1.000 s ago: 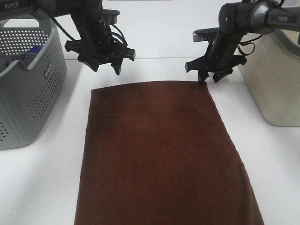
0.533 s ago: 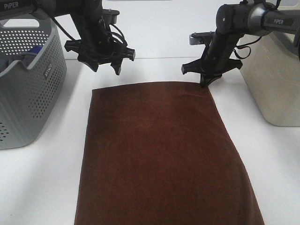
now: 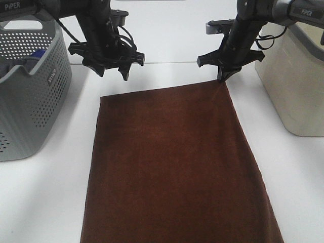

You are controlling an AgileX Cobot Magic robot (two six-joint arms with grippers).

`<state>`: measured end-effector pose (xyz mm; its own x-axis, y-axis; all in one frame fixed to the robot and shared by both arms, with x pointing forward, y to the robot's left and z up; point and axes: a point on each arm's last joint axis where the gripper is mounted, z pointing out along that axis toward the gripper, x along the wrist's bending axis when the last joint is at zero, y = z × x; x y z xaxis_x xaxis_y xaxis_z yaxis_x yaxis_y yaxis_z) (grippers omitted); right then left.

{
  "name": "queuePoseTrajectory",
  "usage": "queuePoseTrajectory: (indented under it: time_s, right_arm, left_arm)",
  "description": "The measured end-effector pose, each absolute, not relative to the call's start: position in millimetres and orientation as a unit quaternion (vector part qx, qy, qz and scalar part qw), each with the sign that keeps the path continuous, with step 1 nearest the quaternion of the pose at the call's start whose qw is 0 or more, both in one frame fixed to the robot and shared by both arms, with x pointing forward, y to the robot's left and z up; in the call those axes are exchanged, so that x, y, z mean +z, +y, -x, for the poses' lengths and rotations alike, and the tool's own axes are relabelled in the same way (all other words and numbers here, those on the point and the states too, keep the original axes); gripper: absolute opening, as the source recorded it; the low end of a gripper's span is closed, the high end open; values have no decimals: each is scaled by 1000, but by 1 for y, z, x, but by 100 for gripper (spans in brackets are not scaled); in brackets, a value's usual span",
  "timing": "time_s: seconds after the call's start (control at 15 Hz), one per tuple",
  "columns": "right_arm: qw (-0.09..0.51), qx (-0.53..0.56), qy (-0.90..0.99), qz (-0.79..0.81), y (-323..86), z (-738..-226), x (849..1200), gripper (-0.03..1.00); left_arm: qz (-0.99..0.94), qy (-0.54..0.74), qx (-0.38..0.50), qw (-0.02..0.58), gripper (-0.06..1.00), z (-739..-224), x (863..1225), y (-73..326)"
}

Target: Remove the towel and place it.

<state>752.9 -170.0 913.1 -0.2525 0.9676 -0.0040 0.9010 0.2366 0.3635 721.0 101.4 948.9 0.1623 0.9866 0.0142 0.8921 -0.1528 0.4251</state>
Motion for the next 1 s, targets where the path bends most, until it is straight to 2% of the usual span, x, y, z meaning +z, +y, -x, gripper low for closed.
queuePoseTrajectory:
  time_s: [0.4,0.8,1.0]
  right_arm:
    - [110,139,779,-601,-170,-752,916,0]
    - [109,138,780,-601,-170,-752,916,0]
    - [109,138,780,-601,-170,-752,916,0]
  left_arm:
    - [-699,685,119,169,56,-731,943,127]
    - [-701,699,84,113,56,-731,895,132]
    - [-701,701,80,103,54,-731,884,133]
